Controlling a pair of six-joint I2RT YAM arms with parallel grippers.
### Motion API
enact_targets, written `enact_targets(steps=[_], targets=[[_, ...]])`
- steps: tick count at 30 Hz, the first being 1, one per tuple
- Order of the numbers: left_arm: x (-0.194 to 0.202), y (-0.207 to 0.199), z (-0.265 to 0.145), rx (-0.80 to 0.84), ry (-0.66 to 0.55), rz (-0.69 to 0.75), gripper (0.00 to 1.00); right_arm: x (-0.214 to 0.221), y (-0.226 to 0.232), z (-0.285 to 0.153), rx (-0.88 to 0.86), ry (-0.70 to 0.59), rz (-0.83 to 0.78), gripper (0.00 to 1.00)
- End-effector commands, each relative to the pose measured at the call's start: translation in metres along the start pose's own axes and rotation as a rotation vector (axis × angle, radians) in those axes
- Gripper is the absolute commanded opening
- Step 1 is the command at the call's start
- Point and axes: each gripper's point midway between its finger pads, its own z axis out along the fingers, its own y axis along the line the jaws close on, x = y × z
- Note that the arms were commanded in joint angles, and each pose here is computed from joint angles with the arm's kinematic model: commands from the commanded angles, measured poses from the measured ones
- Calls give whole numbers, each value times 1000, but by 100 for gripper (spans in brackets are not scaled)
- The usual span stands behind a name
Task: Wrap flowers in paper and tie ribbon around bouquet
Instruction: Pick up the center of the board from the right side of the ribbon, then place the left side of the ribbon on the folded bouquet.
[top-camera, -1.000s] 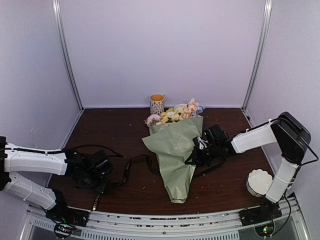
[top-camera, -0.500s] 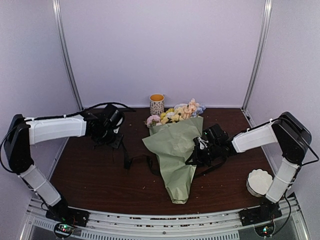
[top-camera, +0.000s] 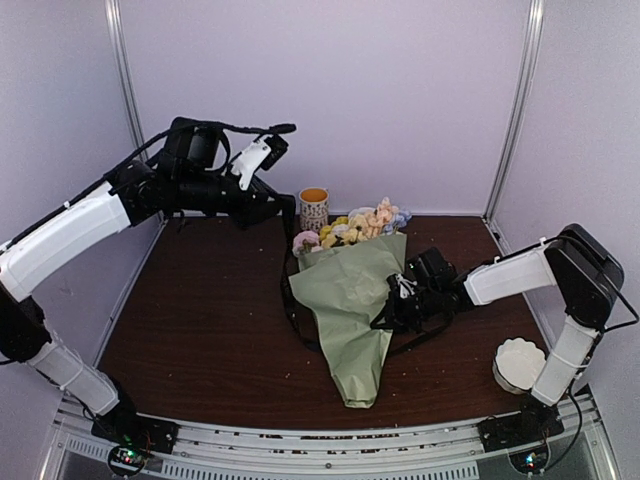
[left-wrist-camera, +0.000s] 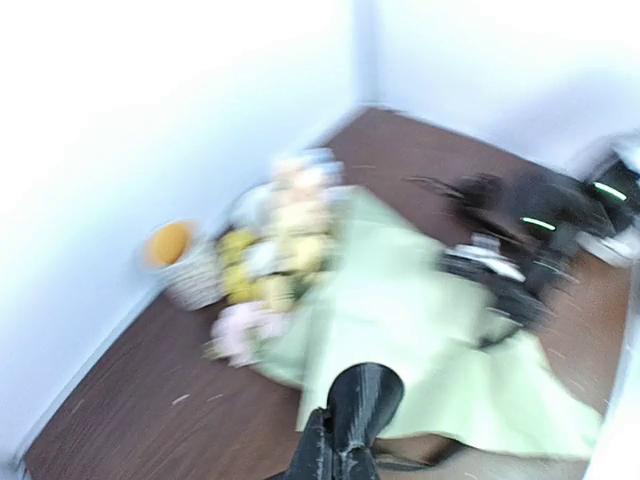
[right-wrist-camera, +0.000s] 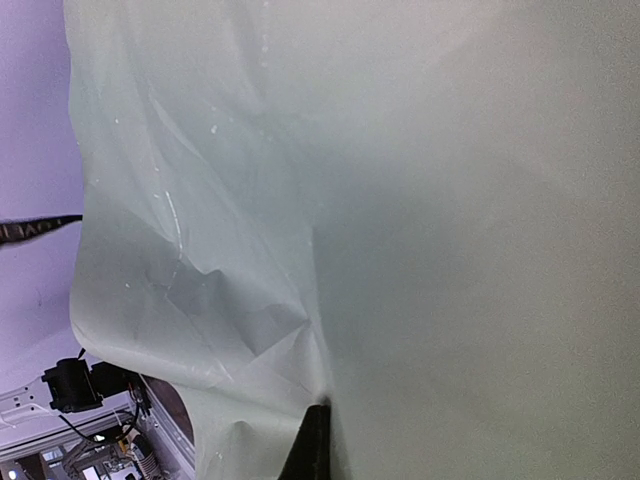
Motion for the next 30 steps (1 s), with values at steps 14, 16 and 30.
enact_targets(steps=[14,16,30], targets=[[68,-110,190,429,248,-151,0,-5,-8,1,41,-25,-4,0],[105,-99,215,376,335,-195,0,-5,-11,-2,65,-33,-10,3],[212,-106,243,419,495,-307,0,-42,-42,-100,409,-261,-104,59]])
